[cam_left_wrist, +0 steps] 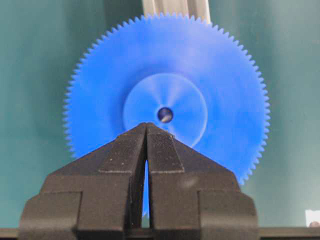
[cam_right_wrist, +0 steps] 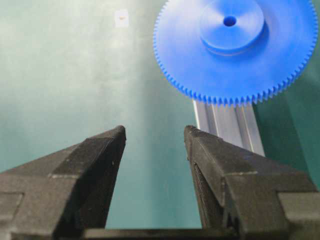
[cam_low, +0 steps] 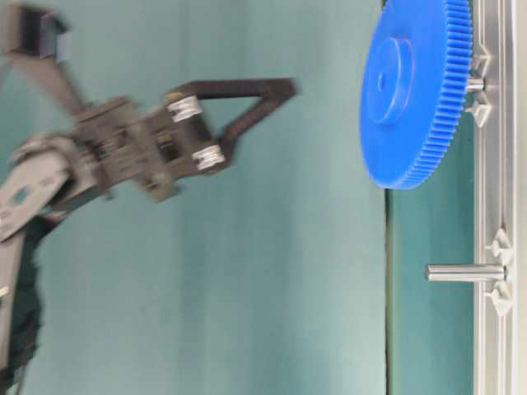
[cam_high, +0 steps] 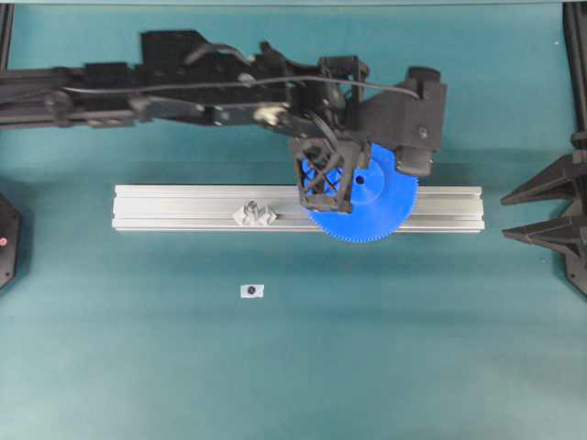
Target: Insert the large gear onto the shaft.
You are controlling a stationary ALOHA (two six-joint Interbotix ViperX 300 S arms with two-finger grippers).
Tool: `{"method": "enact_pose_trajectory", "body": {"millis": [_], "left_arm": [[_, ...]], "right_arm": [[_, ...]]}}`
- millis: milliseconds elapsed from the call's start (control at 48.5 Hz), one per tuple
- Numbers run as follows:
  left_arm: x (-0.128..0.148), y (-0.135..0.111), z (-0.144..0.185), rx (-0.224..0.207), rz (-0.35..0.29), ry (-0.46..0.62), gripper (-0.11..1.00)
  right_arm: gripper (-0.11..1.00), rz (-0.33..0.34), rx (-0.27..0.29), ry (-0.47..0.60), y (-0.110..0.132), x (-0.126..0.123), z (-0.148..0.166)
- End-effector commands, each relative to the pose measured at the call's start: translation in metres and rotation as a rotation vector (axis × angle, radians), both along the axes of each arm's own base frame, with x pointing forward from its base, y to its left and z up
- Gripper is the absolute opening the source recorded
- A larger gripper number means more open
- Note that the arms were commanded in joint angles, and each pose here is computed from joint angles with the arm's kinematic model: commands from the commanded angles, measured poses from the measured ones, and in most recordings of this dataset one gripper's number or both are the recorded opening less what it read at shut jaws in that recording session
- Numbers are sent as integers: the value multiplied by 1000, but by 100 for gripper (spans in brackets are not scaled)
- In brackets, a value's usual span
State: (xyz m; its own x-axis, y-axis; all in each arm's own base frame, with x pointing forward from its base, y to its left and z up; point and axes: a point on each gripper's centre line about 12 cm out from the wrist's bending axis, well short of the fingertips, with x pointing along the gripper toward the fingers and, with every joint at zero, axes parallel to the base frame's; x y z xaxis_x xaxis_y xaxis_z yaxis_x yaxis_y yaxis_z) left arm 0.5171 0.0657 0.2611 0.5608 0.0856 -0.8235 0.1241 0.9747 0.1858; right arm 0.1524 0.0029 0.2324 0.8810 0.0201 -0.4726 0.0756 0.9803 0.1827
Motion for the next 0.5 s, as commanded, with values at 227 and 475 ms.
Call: {"method": "enact_pose_trajectory", "body": {"millis": [227, 475], "left_arm": [[9, 5, -35, -11, 16, 42, -1], [14, 8, -15, -4, 23, -38, -1]], "right_arm": [[58, -6, 8, -12, 0, 2, 4], [58, -6, 10, -18, 0, 1, 5]]}}
